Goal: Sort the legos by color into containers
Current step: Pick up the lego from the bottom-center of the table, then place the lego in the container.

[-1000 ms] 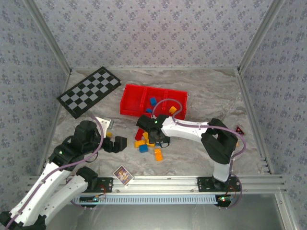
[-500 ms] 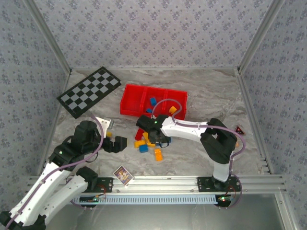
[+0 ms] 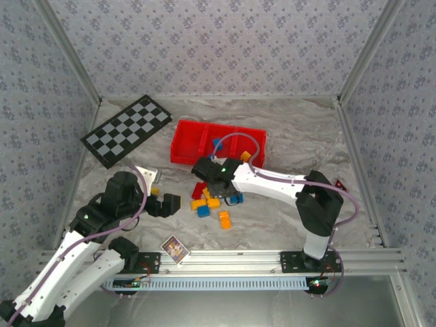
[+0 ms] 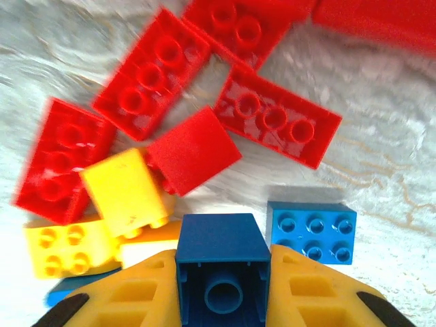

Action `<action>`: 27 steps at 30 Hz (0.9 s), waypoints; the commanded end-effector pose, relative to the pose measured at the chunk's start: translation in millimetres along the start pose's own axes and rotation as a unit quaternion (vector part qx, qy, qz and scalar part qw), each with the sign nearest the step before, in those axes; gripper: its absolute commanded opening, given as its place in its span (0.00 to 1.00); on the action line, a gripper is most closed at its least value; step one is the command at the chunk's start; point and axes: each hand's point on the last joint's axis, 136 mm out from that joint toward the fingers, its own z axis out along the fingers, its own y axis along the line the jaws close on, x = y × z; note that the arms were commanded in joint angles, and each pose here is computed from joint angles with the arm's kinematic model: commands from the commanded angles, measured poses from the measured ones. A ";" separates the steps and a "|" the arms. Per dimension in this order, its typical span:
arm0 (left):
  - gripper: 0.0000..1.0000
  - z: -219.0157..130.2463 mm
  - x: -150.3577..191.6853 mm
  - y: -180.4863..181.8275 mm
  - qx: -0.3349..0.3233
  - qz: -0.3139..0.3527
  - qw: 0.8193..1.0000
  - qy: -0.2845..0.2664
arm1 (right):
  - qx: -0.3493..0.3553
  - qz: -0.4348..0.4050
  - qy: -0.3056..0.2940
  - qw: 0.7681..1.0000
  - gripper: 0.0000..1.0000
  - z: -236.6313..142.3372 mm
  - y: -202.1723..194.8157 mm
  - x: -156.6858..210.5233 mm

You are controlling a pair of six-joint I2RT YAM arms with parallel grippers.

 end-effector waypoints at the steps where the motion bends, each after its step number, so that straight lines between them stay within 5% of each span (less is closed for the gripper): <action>1: 1.00 -1.1 -0.4 0.9 -0.004 0.013 1.000 -0.003 | -0.012 -0.008 -0.056 0.998 0.27 -34.9 -0.2 -31.4; 13: 1.00 -0.5 0.0 0.9 -0.004 0.014 1.000 -0.001 | -0.049 -0.033 -0.137 0.989 0.27 -56.8 8.9 -143.2; 27: 1.00 -0.8 0.0 1.6 -0.007 0.016 1.000 -0.002 | -0.051 -0.033 -0.070 0.996 0.26 35.0 -1.1 -203.9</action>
